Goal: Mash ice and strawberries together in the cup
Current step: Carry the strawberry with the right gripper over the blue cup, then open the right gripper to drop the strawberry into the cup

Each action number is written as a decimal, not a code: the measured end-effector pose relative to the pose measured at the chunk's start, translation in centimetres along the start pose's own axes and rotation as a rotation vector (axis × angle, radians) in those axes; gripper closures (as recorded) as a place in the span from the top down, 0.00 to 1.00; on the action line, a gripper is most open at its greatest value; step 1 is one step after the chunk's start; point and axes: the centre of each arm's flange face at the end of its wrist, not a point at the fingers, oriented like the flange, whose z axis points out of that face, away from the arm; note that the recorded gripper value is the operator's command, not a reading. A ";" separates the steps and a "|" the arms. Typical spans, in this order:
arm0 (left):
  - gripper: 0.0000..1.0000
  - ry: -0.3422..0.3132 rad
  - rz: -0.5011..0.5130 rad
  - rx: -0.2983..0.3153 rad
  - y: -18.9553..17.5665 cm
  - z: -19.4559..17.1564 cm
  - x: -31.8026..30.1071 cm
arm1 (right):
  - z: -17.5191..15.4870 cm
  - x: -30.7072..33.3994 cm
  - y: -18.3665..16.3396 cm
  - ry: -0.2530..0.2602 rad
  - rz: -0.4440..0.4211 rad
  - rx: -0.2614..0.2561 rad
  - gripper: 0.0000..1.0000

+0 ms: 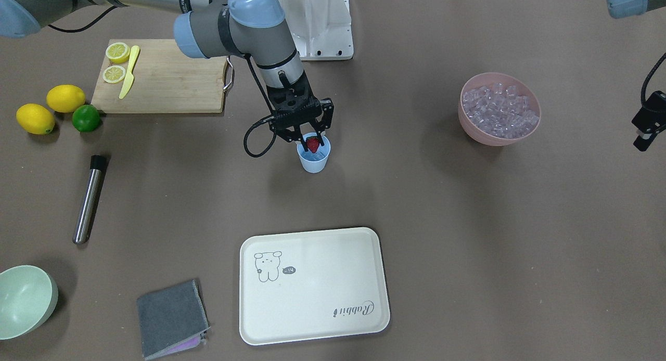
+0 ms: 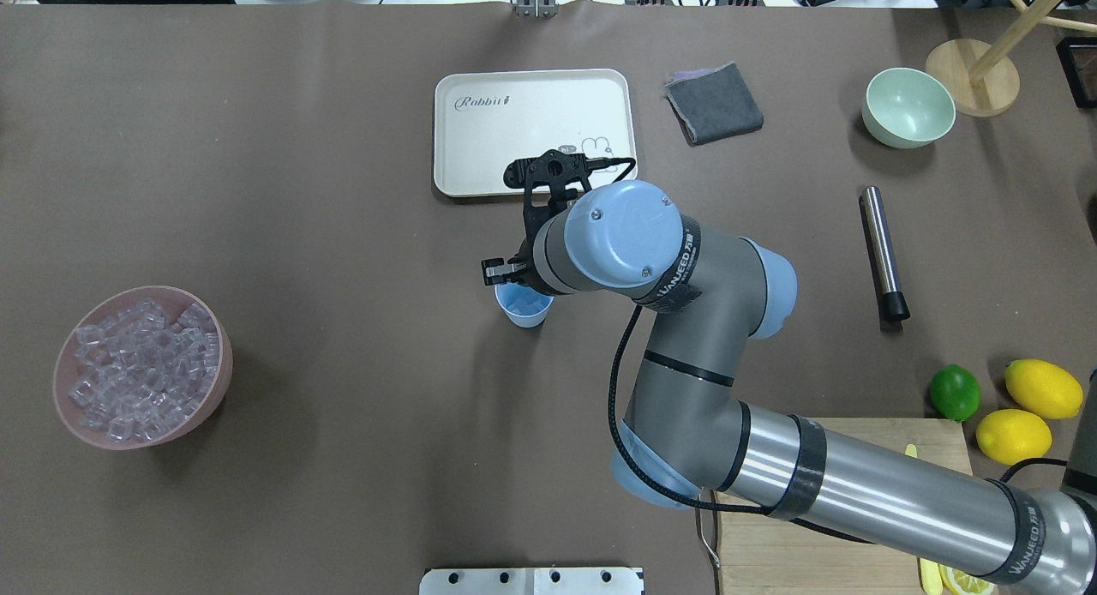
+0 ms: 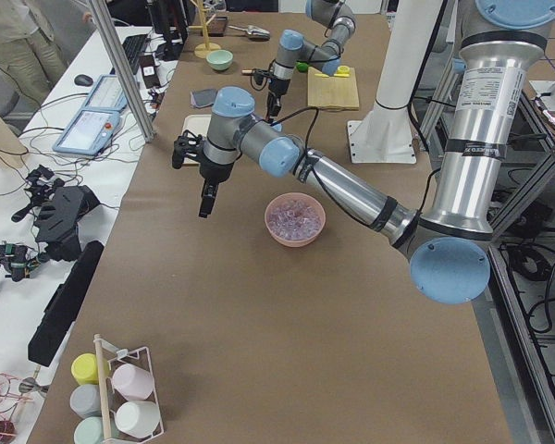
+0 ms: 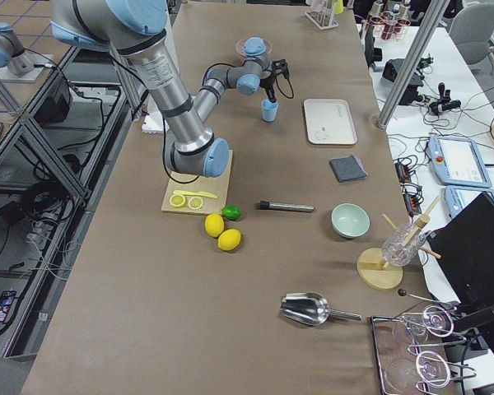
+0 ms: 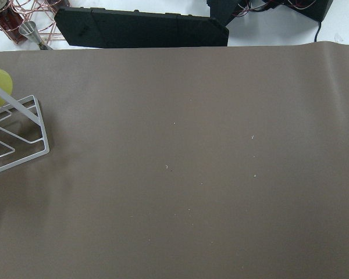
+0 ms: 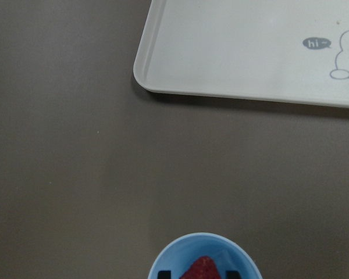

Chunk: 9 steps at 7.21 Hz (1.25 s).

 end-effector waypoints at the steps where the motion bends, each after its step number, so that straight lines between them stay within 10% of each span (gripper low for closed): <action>1: 0.98 0.002 0.000 -0.001 0.0 0.0 0.0 | 0.5 -0.2 0.8 0.005 -0.005 -0.006 0.82; 2: 0.98 0.002 -0.001 -0.002 0.0 0.0 -0.1 | 0.7 -0.3 1.1 0.006 -0.008 -0.010 1.00; 6: 0.98 0.000 -0.003 -0.004 0.0 0.1 -0.2 | -1.2 2.3 -2.2 0.029 0.022 -0.034 1.00; 9: 0.98 0.002 0.033 -0.002 -0.2 0.2 0.0 | -7.0 17.4 -9.5 0.154 0.032 -0.142 1.00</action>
